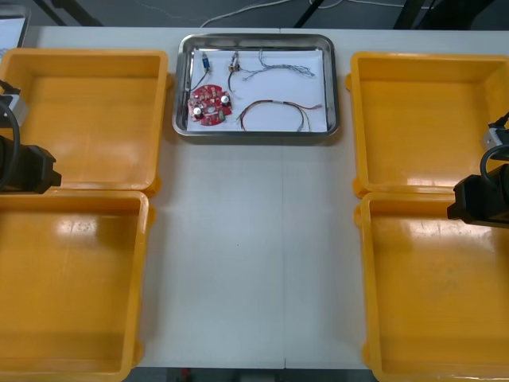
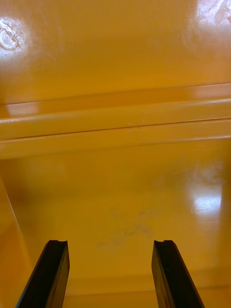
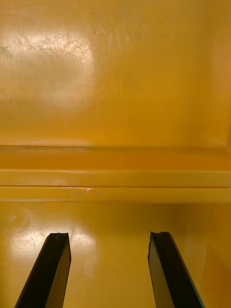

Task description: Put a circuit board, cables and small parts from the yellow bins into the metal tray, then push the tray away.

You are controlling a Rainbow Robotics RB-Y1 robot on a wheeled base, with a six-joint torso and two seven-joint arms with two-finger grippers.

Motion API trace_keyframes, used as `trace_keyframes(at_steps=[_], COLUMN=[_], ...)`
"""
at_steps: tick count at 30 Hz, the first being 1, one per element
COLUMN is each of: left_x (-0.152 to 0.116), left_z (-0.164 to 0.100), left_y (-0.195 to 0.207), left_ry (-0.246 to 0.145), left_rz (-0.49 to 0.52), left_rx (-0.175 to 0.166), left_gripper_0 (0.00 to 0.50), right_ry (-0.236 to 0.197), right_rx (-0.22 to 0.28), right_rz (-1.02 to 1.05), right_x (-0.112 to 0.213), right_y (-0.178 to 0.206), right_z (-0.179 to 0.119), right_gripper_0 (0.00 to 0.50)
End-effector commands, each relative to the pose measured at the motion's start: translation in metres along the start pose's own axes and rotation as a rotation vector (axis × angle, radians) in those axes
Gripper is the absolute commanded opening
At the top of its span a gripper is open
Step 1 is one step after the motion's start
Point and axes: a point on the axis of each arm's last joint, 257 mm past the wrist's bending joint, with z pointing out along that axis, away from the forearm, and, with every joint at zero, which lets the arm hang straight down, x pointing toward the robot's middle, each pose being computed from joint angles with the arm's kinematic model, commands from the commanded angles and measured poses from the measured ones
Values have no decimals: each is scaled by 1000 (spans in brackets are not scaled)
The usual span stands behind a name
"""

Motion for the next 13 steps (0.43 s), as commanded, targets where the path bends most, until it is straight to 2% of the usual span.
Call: trace_keyframes(at_steps=[1,13], left_x=[-12,-12], left_z=[-15,-15], left_y=[17,17], left_ry=[-46,-46], left_rz=[22,22], left_rx=[-44,-44], left_gripper_0=[473,475], right_ry=[-29,-29], right_rx=[-8,-8], right_rz=[-27,-27], right_x=[-3,-3], right_y=[2,2], right_z=[-5,-5], right_gripper_0=[500,500])
